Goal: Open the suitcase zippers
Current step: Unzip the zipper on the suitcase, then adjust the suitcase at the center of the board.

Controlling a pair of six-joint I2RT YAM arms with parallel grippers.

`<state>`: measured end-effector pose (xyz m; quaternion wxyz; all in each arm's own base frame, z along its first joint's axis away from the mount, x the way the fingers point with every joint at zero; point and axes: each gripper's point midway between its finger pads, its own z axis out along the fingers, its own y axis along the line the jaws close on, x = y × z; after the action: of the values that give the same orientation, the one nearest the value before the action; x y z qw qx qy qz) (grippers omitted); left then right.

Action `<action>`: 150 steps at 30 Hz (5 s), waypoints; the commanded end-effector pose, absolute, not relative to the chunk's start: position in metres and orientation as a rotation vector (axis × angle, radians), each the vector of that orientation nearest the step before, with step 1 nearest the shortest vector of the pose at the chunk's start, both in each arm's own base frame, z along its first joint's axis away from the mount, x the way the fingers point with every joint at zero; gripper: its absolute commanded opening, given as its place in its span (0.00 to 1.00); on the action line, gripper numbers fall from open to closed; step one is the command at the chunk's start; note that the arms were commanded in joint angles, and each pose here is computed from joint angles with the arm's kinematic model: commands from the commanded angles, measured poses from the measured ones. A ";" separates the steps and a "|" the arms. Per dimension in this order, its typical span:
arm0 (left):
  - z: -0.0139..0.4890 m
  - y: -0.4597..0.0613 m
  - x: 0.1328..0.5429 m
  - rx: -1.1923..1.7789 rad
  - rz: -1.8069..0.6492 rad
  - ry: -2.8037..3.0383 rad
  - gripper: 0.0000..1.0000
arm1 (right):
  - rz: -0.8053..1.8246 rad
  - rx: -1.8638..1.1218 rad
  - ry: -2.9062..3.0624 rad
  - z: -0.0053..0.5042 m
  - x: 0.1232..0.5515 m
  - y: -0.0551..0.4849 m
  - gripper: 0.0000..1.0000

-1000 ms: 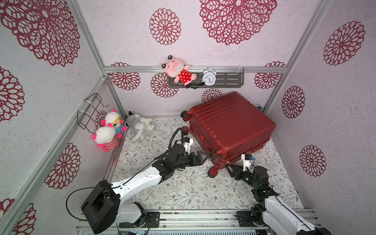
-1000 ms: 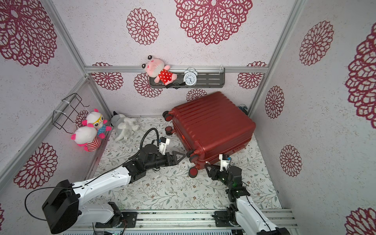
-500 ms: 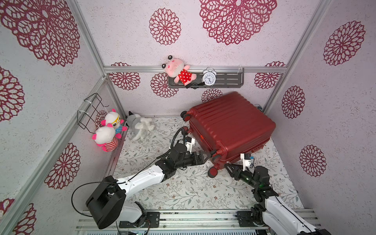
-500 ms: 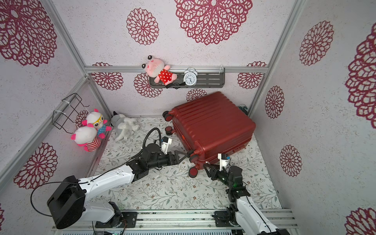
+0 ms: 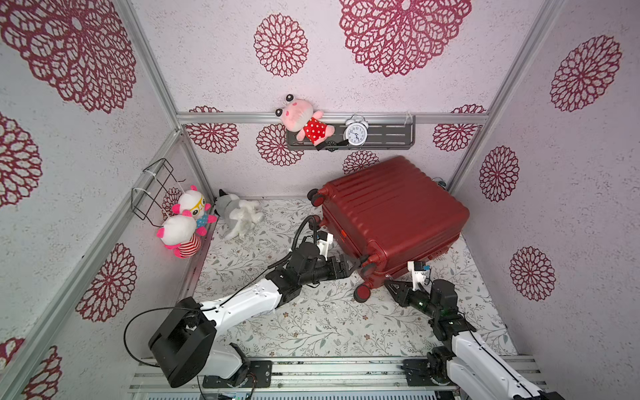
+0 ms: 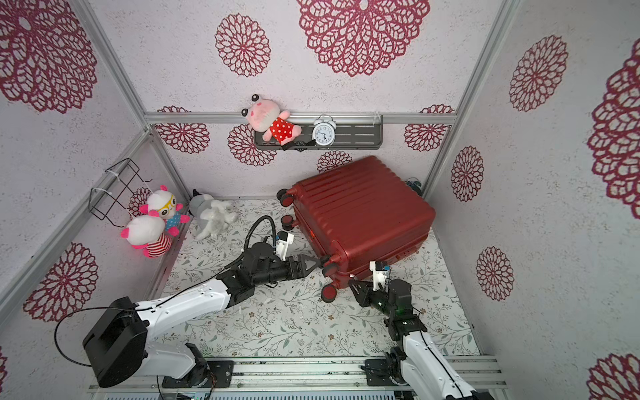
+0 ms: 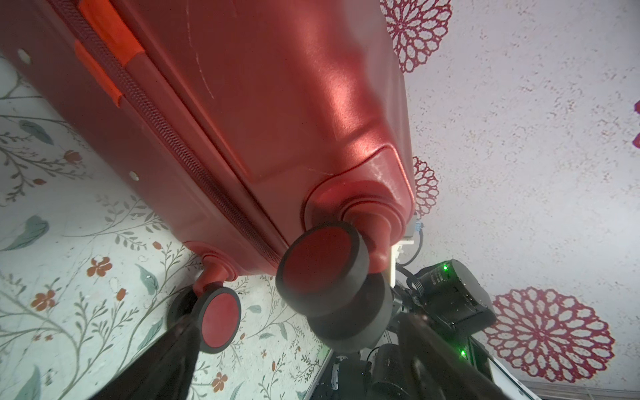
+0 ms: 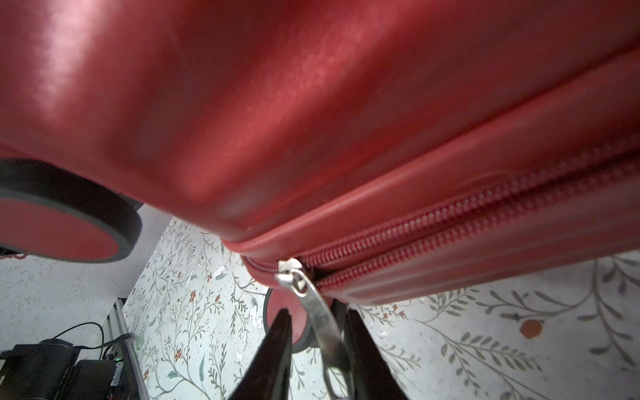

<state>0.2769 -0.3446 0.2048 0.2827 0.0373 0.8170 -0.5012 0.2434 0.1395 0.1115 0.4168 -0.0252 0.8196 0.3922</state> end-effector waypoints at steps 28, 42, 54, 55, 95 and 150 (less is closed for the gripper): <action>0.212 -0.370 0.288 0.143 -1.440 2.178 0.91 | 0.954 -0.147 1.995 0.132 0.250 0.147 0.27; 0.204 -0.375 0.291 0.137 -1.452 2.189 0.91 | 0.942 -0.142 1.981 0.135 0.249 0.145 0.26; 0.213 -0.378 0.290 0.145 -1.480 2.169 0.90 | 0.944 -0.156 1.981 0.135 0.247 0.147 0.00; 0.214 -0.377 0.291 0.144 -1.481 2.166 0.90 | 0.941 -0.154 1.982 0.135 0.247 0.147 0.00; 0.286 -0.222 0.364 -0.112 -1.125 2.063 0.98 | 0.549 -0.312 1.954 0.121 0.215 0.170 0.00; 0.234 -0.230 0.596 -0.351 -1.680 1.808 0.53 | 0.603 -0.369 1.955 0.129 0.214 0.185 0.00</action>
<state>0.6009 -0.2350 0.2035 0.2943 -0.1541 0.7014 -0.6307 0.2205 0.1683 0.1144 0.5123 -0.1278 0.8216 0.2149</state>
